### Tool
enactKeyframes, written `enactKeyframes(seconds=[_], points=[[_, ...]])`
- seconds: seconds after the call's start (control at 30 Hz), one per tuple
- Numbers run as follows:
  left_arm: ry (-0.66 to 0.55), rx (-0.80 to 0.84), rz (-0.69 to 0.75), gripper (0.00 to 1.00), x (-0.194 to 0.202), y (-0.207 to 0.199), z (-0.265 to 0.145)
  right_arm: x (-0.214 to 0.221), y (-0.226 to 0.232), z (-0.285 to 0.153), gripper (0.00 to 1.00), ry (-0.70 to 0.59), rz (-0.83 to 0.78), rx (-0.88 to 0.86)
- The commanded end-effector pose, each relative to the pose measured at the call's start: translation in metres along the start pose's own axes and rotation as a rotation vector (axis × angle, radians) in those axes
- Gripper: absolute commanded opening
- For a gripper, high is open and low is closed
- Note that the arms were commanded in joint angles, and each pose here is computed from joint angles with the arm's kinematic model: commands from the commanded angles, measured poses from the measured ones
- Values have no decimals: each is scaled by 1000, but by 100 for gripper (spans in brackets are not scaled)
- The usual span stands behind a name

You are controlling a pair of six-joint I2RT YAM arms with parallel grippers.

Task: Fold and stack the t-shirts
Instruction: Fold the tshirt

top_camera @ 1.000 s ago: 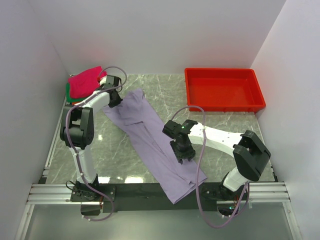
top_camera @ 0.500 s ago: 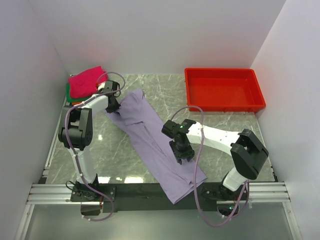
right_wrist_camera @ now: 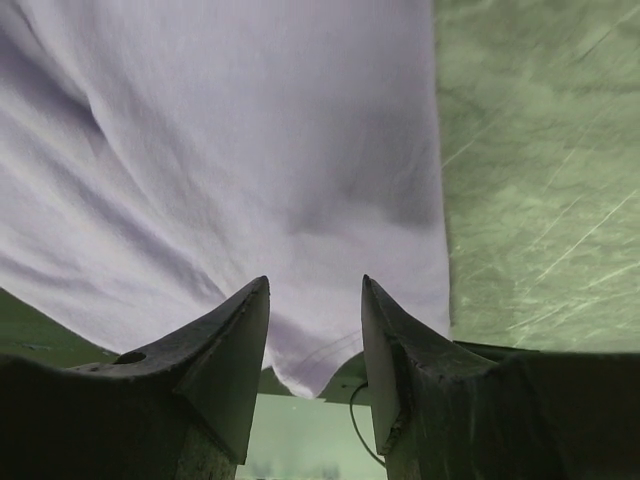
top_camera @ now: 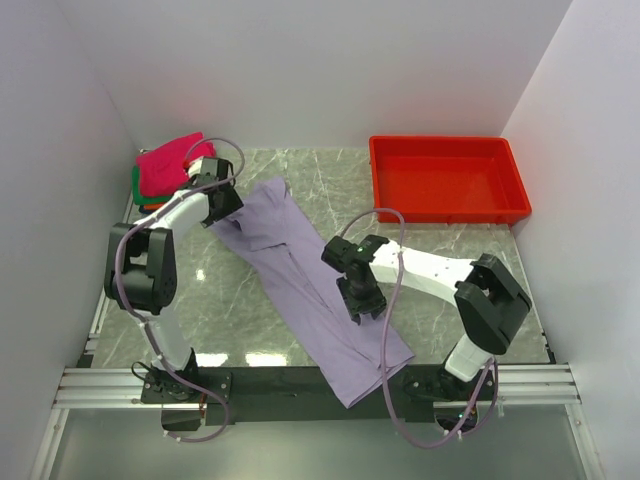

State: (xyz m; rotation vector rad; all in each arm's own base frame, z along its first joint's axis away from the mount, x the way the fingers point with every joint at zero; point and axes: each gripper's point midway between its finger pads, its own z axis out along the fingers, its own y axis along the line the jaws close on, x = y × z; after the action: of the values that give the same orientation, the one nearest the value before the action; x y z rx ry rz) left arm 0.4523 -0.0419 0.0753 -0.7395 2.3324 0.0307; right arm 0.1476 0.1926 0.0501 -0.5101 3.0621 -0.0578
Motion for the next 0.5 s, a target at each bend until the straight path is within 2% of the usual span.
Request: enactKeyframes(seconds=[0.0, 0.27, 0.47], points=[[4, 25, -9, 74, 3, 3, -11, -30, -2, -4, 49, -73, 50, -6], [76, 14, 28, 74, 29, 7, 10, -58, -5, 18, 50, -90, 88, -40], [80, 49, 57, 74, 30, -4, 25, -47, -7, 42, 49, -38, 100, -43]])
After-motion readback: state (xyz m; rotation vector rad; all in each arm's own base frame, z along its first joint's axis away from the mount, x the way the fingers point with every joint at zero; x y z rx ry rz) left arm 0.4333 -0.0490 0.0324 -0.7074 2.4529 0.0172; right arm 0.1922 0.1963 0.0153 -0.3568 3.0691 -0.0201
